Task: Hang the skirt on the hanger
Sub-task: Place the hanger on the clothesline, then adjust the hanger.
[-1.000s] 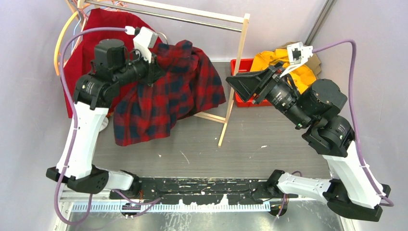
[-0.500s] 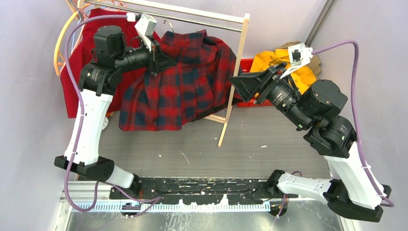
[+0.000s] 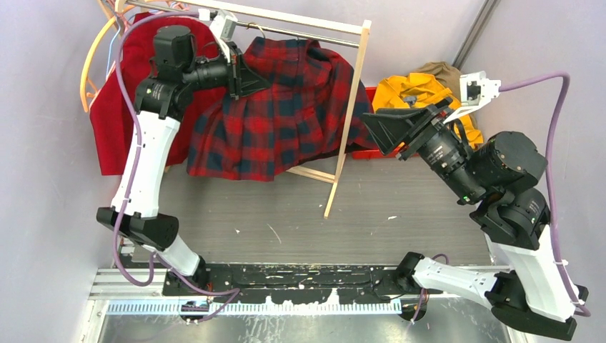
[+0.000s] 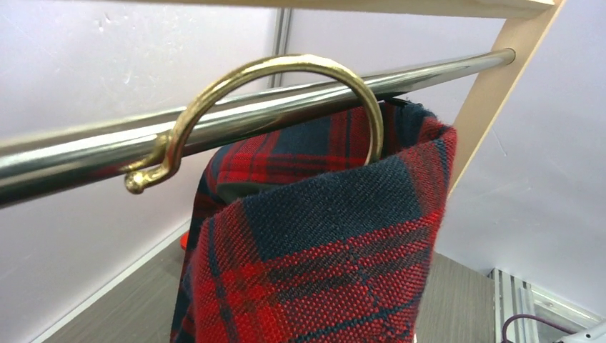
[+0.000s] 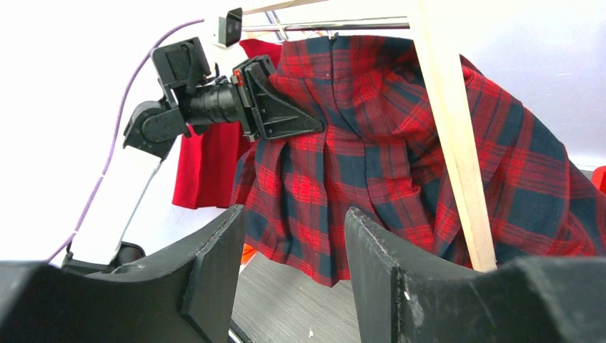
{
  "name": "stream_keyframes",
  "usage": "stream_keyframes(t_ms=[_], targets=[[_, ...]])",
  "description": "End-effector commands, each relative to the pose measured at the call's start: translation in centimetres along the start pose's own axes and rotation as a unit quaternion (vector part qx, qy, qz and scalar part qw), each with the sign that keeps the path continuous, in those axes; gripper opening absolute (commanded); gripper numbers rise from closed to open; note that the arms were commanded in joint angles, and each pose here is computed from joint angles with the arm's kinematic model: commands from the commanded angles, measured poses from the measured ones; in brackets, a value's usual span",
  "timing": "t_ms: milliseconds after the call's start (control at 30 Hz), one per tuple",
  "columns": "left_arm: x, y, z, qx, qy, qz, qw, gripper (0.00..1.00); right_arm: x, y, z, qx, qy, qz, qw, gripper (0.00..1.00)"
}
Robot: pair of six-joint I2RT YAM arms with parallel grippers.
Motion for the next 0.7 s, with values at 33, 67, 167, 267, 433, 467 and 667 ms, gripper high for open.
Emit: stream_keyframes(t_ms=[33,67,167,267,433,467,667], targets=[[-1.0,-1.3,4.5,0.083,-0.079,-0.037,0.993,0.00,-0.2,0.0,0.8,-0.006,-0.022,-0.002,1.000,0.58],[-0.9,-1.1,4.4,0.082,-0.078,-0.039,0.993,0.00,-0.2,0.0,0.8,-0.006,-0.021,-0.002,1.000,0.58],[-0.9,-0.9,4.4,0.081,-0.076,-0.038,0.993,0.00,-0.1,-0.1,0.7,-0.007,-0.020,-0.004,1.000,0.59],[-1.5,-1.7,4.7,0.089,-0.080,-0.045,0.992,0.00,-0.1,-0.2,0.6,-0.009,-0.020,-0.006,1.000,0.59],[-2.2,-2.6,5.3,0.101,-0.086,-0.058,0.990,0.00,0.3,0.0,0.5,-0.009,-0.018,-0.001,1.000,0.59],[-2.2,-2.7,5.3,0.101,-0.085,-0.060,0.989,0.00,0.3,0.0,0.5,-0.009,-0.017,-0.001,1.000,0.59],[-2.0,-2.6,5.4,0.104,-0.076,-0.082,0.988,0.00,0.5,0.1,0.4,-0.005,-0.015,0.003,1.000,0.59]])
Point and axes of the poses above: each gripper's point midway between its finger pads, its own x axis out along the fingers, its own y axis along the line the jaws close on, z = x × y, the point moved 8 cm from there along -x, back along the fingers, and after that the axes turned 1 degree about -x, right-handed, at the moved point
